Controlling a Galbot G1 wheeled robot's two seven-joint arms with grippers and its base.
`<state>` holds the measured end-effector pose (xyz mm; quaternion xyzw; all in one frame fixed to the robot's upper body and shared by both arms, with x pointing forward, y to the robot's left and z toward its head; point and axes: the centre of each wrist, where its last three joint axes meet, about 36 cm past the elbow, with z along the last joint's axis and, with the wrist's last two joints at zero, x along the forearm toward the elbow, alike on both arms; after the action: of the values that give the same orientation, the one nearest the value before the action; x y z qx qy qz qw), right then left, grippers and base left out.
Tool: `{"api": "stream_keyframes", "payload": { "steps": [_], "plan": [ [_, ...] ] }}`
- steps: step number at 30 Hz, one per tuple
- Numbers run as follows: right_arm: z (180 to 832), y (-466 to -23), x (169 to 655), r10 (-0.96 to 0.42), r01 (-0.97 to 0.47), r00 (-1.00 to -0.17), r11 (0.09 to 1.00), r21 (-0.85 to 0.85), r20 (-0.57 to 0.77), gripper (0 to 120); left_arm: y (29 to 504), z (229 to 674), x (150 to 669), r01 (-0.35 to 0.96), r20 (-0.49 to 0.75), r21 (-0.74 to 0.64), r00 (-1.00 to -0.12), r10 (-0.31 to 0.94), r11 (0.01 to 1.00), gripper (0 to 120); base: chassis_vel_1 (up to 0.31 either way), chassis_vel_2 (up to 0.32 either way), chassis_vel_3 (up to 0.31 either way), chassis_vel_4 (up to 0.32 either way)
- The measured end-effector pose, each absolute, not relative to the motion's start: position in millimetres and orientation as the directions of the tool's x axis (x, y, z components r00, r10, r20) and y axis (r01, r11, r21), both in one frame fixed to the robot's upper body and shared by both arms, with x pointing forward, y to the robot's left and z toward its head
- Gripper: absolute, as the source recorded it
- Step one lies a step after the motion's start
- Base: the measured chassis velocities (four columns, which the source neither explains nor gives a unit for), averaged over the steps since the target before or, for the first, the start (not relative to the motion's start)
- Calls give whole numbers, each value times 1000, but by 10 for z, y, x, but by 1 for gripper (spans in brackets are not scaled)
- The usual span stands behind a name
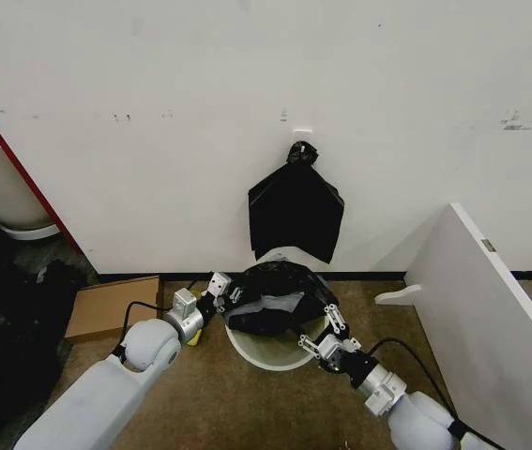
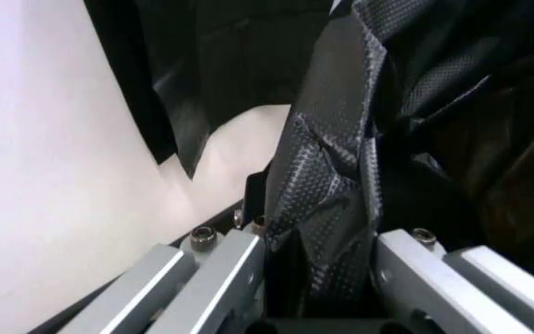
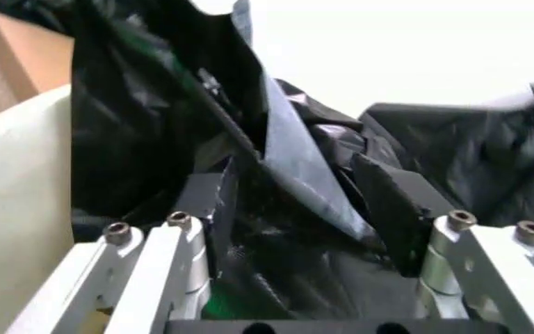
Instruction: Place the garbage bag over the trash bin.
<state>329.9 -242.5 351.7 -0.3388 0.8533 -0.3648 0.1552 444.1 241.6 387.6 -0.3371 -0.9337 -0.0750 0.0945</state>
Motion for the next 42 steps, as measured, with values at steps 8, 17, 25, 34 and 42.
{"api": "stream_keyframes", "payload": {
  "steps": [8, 17, 25, 34, 42],
  "plan": [
    [3490, -2413, 3438, -714, -434, -699, 466, -771, -39, 43, 2422, 3896, 4427, 645, 226, 74, -754, 617, 761, 1, 0, 0, 0, 0],
    [3494, -2351, 3440, -722, -446, -689, 492, -748, -64, 11, 2428, 3889, 4426, 644, 228, 72, -754, 616, 762, 1, 0, 0, 0, 0],
    [3421, -2339, 3427, -758, -475, -646, 495, -728, -94, 0, 2412, 3911, 4447, 631, 214, 44, -763, 610, 775, 1, 0, 0, 0, 0],
    [2990, -2488, 3211, -862, -621, -462, 484, -617, -211, 0, 2433, 4075, 4554, 535, 194, -94, -817, 542, 840, 1, 0, 0, 0, 0],
    [2708, -2576, 3196, -860, -613, -477, 475, -631, -183, 0, 2436, 4243, 4538, 500, 223, -218, -811, 542, 838, 1, 0, 0, 0, 0]
  ]
}}
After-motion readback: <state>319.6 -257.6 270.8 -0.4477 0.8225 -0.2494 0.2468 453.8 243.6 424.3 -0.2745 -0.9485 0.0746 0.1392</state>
